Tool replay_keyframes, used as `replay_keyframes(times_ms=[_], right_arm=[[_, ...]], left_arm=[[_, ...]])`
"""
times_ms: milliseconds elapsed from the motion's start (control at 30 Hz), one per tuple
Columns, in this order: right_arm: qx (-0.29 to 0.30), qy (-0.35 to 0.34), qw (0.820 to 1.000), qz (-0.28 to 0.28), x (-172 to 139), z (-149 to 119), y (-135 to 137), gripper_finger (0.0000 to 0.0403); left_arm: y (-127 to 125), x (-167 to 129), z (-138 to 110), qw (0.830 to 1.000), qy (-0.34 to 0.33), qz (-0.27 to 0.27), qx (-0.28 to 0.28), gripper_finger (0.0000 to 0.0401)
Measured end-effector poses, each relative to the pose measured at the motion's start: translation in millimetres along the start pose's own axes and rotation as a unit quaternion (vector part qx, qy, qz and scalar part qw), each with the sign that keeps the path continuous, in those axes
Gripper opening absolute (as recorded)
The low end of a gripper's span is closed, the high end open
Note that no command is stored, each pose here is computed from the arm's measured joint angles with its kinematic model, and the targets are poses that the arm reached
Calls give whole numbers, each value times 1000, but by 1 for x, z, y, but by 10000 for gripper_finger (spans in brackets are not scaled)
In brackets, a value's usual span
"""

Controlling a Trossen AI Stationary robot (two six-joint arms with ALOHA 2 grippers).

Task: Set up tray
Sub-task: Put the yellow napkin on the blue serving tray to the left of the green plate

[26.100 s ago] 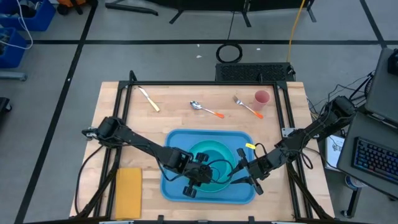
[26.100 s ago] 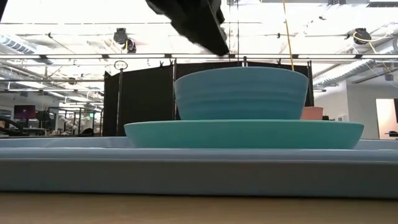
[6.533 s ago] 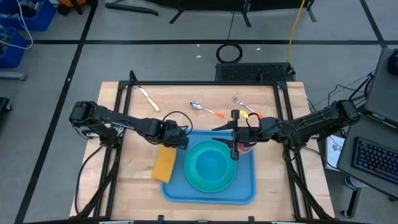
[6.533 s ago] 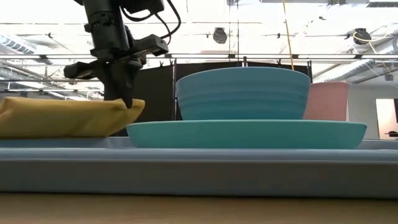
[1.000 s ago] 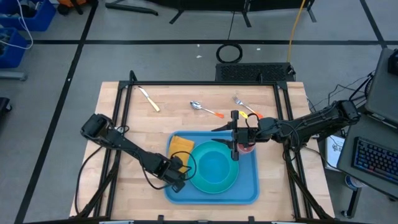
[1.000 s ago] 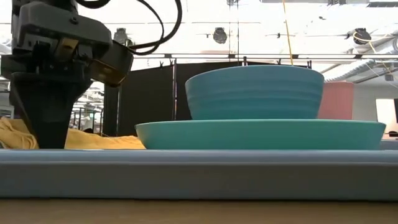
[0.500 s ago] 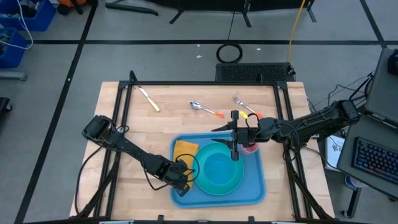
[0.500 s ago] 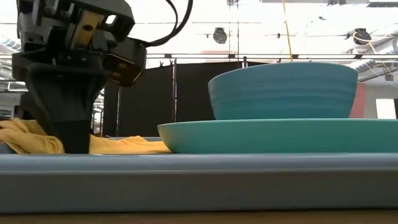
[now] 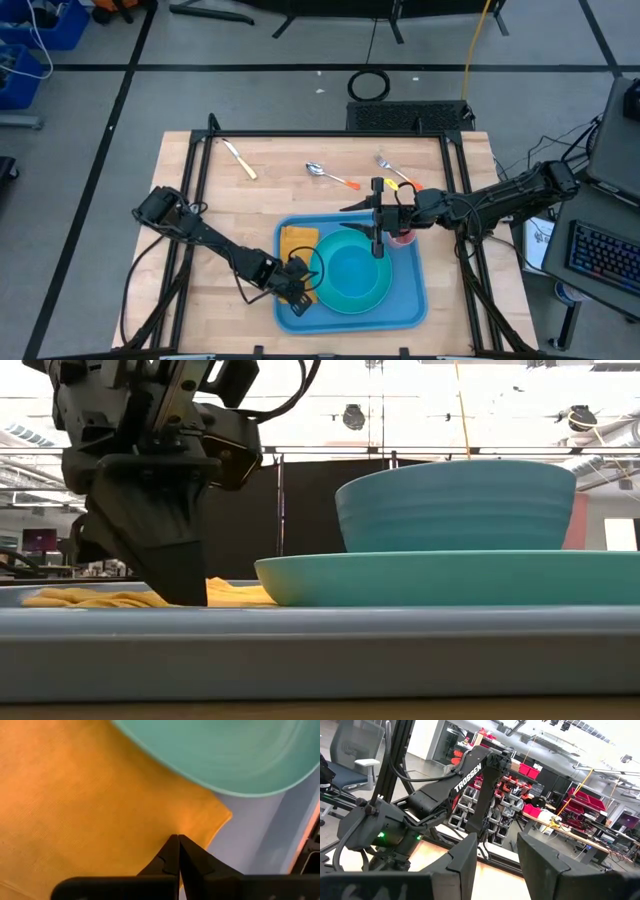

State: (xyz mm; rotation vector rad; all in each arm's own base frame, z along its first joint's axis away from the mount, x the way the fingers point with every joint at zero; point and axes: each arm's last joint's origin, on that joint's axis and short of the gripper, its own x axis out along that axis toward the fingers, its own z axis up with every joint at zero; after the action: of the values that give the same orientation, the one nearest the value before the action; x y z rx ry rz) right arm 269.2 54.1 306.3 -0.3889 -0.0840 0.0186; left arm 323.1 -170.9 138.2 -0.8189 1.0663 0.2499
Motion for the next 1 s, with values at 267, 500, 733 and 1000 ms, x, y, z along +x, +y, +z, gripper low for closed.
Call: replay_keyframes(times_ms=[267, 500, 733, 1000], right_arm=[[0, 0, 1000, 0, 0, 0, 0, 130], [-1, 3, 1000, 1, 0, -1, 0, 130], [-1, 3, 1000, 1, 0, -1, 0, 130], [-1, 3, 1000, 1, 0, -1, 0, 130]], left_arm=[[0, 0, 0, 1000, 1, -1, -3, 2], [-6, -5, -3, 1000, -13, -13, 21, 2], [-2, -5, -10, 999, -8, 17, 28, 2], [6, -5, -15, 998, 18, 59, -14, 3]])
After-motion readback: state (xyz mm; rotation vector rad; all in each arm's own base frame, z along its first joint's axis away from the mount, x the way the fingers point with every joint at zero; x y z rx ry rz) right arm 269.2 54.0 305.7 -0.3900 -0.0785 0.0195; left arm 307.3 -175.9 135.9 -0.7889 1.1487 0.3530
